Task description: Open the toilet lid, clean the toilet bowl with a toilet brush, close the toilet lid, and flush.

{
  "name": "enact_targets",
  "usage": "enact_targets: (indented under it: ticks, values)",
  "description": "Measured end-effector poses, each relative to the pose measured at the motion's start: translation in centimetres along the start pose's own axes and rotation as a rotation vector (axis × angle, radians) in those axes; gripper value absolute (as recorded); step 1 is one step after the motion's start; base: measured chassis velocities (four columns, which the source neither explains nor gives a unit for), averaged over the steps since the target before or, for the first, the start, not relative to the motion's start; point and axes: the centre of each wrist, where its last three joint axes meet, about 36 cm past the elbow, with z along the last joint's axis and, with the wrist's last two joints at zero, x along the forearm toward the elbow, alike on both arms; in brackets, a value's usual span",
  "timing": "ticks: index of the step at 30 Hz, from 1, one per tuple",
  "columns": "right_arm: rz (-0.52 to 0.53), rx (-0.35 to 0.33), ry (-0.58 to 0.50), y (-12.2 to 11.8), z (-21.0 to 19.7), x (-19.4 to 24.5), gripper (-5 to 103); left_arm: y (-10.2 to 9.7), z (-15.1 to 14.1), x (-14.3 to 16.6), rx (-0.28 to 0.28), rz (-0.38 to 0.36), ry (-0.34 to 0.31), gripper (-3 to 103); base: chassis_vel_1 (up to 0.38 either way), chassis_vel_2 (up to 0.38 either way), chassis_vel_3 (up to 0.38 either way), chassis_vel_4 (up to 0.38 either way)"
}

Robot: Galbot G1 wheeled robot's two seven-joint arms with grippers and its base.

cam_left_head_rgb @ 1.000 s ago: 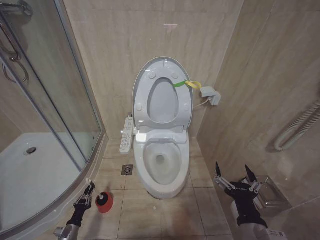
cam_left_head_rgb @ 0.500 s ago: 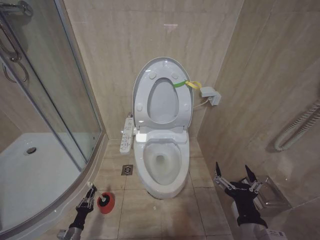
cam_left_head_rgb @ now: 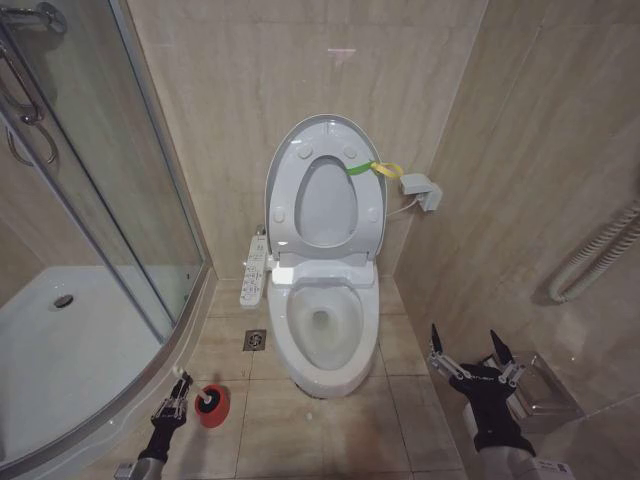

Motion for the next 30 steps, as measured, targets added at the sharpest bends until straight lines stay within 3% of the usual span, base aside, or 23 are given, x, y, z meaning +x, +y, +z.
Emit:
enact_targets:
  ticks: [23, 24, 30]
  values:
    - [0.0, 0.0, 0.0, 0.0, 0.0, 0.0, 100, -1.1, -0.3, 0.0, 0.0, 0.021, 0.012, 17, 0.0, 0.0, 0.0, 0.0]
    - [0.0, 0.0, 0.0, 0.0, 0.0, 0.0, 100, -1.1, -0.2, 0.1, -0.003, 0.022, 0.014, 43, 0.0, 0.0, 0.0, 0.0]
    - [0.0, 0.0, 0.0, 0.0, 0.0, 0.0, 100, -1.3, -0.3, 0.4, -0.007, 0.016, 0.012, 43, 0.0, 0.0, 0.0, 0.0]
